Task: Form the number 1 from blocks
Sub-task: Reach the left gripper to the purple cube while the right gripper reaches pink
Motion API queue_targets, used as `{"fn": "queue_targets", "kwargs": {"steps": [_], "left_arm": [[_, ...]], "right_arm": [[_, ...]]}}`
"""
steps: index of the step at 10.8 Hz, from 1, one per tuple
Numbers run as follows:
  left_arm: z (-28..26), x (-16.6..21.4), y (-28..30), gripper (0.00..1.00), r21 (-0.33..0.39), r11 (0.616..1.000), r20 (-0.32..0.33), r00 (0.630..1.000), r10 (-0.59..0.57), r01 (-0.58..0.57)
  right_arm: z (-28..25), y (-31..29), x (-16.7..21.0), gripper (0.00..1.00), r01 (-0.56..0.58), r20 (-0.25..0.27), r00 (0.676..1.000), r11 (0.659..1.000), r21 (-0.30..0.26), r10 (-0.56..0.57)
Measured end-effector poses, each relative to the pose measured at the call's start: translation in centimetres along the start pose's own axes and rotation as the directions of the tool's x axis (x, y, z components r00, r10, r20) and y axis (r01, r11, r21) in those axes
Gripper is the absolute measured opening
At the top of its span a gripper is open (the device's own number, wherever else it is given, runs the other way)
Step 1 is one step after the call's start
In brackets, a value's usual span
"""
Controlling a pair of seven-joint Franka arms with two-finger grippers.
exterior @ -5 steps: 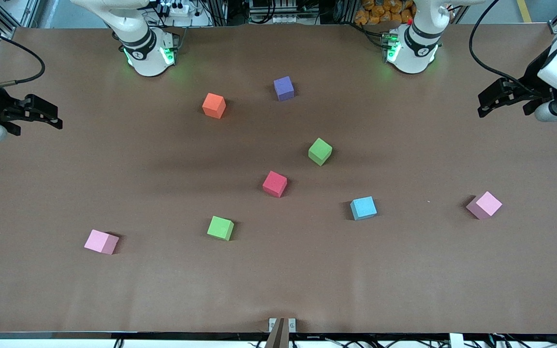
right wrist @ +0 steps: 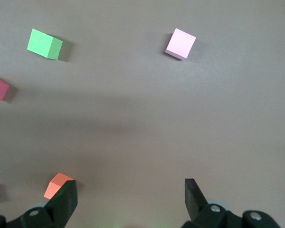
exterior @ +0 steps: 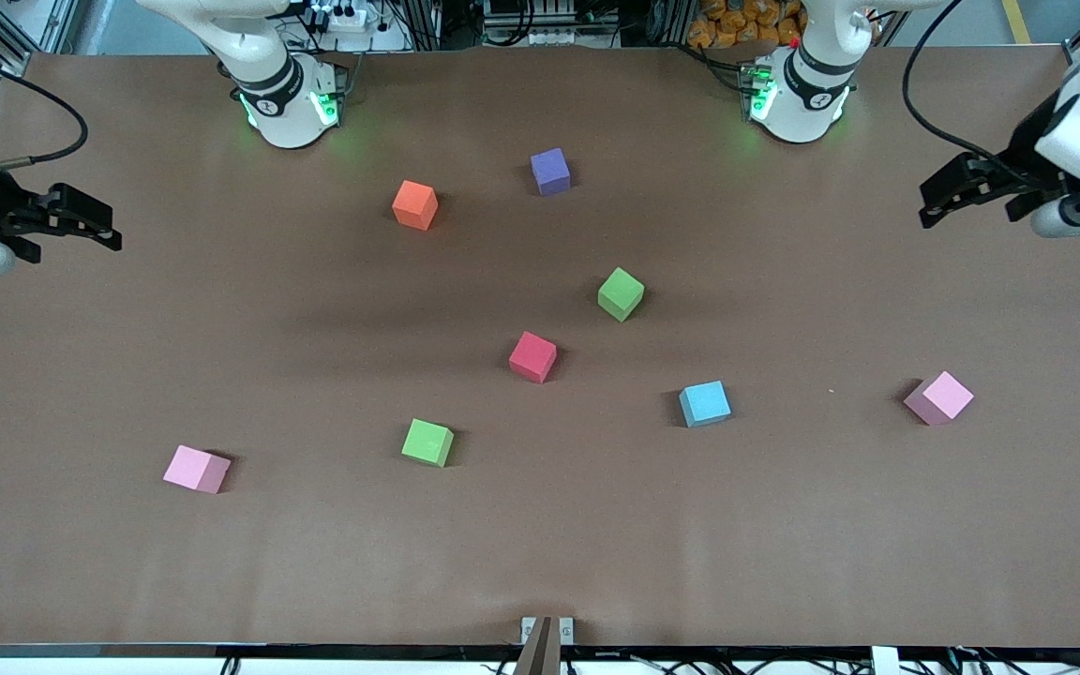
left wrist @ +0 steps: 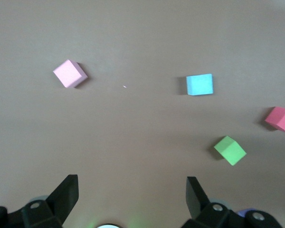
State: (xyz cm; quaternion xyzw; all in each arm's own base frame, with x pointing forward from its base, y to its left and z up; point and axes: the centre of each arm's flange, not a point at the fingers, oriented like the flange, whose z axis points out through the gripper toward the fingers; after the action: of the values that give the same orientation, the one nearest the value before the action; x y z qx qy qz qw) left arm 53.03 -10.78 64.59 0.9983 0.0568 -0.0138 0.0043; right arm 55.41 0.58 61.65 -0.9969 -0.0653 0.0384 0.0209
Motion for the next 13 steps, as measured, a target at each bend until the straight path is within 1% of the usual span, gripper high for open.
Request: {"fn": "queue_targets", "kwargs": {"steps": [3, 5, 6, 8, 10, 11, 12, 13], "left_arm": [[3.4, -3.2, 11.9, 1.0, 0.014, 0.999, 0.03, 0.999, -0.034, 0.034], [7.3, -6.6, 19.7, 1.0, 0.028, 1.0, 0.059, 0.998, -0.001, -0.001], [9.5, -8.4, 22.5, 1.0, 0.035, 0.999, 0.077, 0.997, 0.025, -0.028], [14.1, -12.8, 27.5, 1.0, 0.039, 0.999, 0.089, 0.996, 0.026, -0.03], [19.3, -18.2, 31.8, 1.0, 0.031, 0.999, 0.09, 0.996, 0.003, -0.006], [22.2, -20.8, 33.6, 1.0, 0.033, 0.999, 0.103, 0.995, -0.002, -0.001], [25.2, -23.2, 35.1, 1.0, 0.041, 0.999, 0.126, 0.992, 0.004, -0.01], [27.9, -25.3, 36.3, 1.0, 0.048, 0.998, 0.15, 0.988, 0.019, -0.027]], "right_arm": [[1.4, 0.6, 0.8, 1.0, -0.009, -0.001, 1.0, 1.0, 0.0, 0.009], [4.8, 2.1, 3.4, 1.0, -0.028, -0.019, 0.999, 1.0, 0.0, 0.028], [7.1, 3.2, 4.9, 1.0, -0.041, -0.018, 0.999, 0.999, 0.002, 0.041], [12.6, 4.8, 8.1, 1.0, -0.057, -0.013, 0.998, 0.998, 0.005, 0.057], [17.3, 5.6, 10.7, 1.0, -0.063, -0.02, 0.998, 0.998, 0.006, 0.063], [19.3, 6.1, 11.4, 1.0, -0.067, -0.013, 0.998, 0.998, 0.006, 0.067], [20.8, 7.0, 12.0, 1.0, -0.064, -0.012, 0.998, 0.998, -0.009, 0.064], [21.9, 8.2, 12.5, 1.0, -0.054, -0.024, 0.998, 0.998, -0.025, 0.053]]}}
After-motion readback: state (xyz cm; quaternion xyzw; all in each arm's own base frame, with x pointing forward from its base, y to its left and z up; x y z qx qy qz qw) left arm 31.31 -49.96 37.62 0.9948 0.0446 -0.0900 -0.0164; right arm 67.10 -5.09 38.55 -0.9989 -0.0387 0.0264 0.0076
